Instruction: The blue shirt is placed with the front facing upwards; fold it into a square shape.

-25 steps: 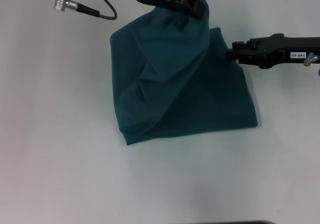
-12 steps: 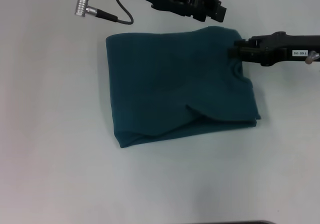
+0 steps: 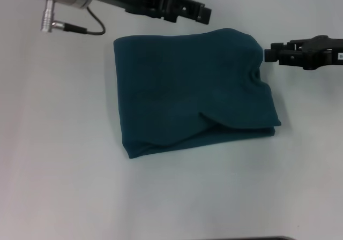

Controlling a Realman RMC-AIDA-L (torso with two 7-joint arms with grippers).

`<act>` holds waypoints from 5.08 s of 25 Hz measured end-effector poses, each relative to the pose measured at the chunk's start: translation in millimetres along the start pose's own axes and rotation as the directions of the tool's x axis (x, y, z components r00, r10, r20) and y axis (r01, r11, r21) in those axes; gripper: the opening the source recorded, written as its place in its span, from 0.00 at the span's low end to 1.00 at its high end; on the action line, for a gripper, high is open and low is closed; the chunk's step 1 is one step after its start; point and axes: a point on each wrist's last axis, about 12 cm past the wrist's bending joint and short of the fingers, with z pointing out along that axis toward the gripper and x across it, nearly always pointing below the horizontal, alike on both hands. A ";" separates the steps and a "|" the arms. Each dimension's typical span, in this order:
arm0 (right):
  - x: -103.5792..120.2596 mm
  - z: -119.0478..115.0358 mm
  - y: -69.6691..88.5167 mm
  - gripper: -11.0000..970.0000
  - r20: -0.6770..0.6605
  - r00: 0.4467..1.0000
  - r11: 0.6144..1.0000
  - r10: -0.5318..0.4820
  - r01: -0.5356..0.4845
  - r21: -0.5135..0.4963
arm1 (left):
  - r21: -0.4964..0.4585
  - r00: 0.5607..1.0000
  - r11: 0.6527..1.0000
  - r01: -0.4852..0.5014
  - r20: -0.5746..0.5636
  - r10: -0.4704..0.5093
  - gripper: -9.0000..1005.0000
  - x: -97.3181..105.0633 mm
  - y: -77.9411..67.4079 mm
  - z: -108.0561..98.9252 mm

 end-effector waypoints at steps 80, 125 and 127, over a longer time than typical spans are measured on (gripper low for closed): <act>10.7 30.3 7.0 0.37 -0.192 0.904 0.922 0.382 -0.386 0.020 | -0.054 0.999 0.999 0.006 0.041 -0.004 0.96 92.1 76.7 -24.8; 3.2 5.7 -4.9 0.07 -0.173 0.891 0.908 0.419 -0.405 0.110 | -0.055 0.999 0.998 -0.021 0.034 0.023 0.96 88.4 76.2 -25.7; 8.3 7.0 -5.6 0.07 -0.188 0.886 0.905 0.423 -0.404 0.130 | -0.056 0.999 0.998 -0.023 0.031 0.025 0.96 88.4 76.0 -25.3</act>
